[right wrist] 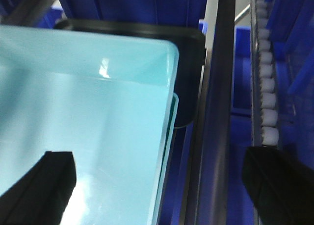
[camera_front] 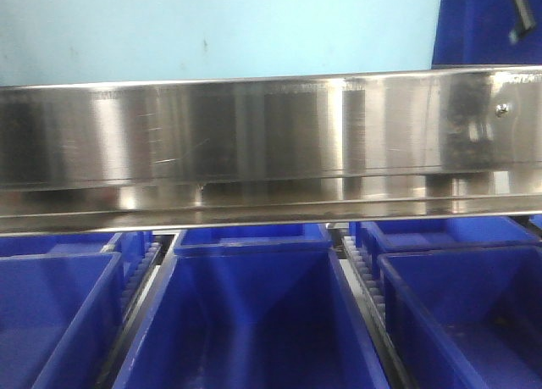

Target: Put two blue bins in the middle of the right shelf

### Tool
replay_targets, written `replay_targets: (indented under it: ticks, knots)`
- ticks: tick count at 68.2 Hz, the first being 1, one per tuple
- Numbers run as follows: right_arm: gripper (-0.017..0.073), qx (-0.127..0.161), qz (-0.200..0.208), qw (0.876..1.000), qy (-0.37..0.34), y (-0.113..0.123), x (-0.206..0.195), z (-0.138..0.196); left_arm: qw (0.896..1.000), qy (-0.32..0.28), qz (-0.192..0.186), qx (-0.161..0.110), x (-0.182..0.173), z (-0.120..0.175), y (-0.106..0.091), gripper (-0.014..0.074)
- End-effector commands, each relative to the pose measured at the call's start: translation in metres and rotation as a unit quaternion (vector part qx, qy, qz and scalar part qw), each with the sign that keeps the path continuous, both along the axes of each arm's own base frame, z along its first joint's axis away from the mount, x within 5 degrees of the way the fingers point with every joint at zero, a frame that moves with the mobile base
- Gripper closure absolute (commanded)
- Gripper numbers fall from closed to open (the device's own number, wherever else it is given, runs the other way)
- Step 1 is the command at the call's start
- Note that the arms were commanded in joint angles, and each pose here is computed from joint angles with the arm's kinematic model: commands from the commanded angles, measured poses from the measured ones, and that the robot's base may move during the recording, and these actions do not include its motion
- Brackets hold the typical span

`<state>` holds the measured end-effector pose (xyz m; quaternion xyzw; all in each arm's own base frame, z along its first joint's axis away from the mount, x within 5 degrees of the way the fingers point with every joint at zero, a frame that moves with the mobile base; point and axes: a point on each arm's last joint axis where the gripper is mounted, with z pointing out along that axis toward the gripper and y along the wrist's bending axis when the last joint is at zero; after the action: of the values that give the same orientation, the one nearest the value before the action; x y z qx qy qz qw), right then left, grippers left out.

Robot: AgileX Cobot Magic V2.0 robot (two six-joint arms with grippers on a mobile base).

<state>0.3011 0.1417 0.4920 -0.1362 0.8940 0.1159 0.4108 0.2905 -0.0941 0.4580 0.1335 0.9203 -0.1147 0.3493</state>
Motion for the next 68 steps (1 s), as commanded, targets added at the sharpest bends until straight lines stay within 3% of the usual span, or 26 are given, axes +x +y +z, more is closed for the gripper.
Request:
replay_targets:
  ticks: [1, 14, 30, 41, 56, 68]
  knots:
    - [-0.0008, -0.001, -0.005, 1.000, -0.005, -0.005, -0.006, 0.002, 1.000, -0.028, 0.012, -0.001, -0.014, 0.015, 0.007, 0.0056]
    - [0.0019, -0.025, -0.005, 0.999, 0.046, -0.003, -0.001, -0.029, 1.000, -0.017, 0.015, -0.004, -0.015, 0.010, 0.009, 0.0069]
    - [0.0065, -0.046, -0.008, 0.994, 0.103, -0.001, 0.004, -0.065, 0.999, 0.050, 0.014, -0.014, -0.006, -0.042, 0.003, 0.0069]
    - [0.0065, -0.043, -0.012, 0.992, 0.114, 0.004, 0.012, -0.081, 0.998, 0.043, 0.023, -0.027, 0.002, -0.065, 0.000, 0.0069]
    - [0.0065, -0.033, -0.006, 0.989, 0.145, 0.014, 0.026, -0.105, 0.998, 0.048, 0.027, -0.027, 0.007, -0.079, -0.001, 0.0069]
    - [0.0065, -0.041, -0.008, 0.984, 0.174, 0.017, 0.031, -0.125, 0.997, 0.069, 0.027, -0.020, 0.013, -0.089, -0.002, 0.0069]
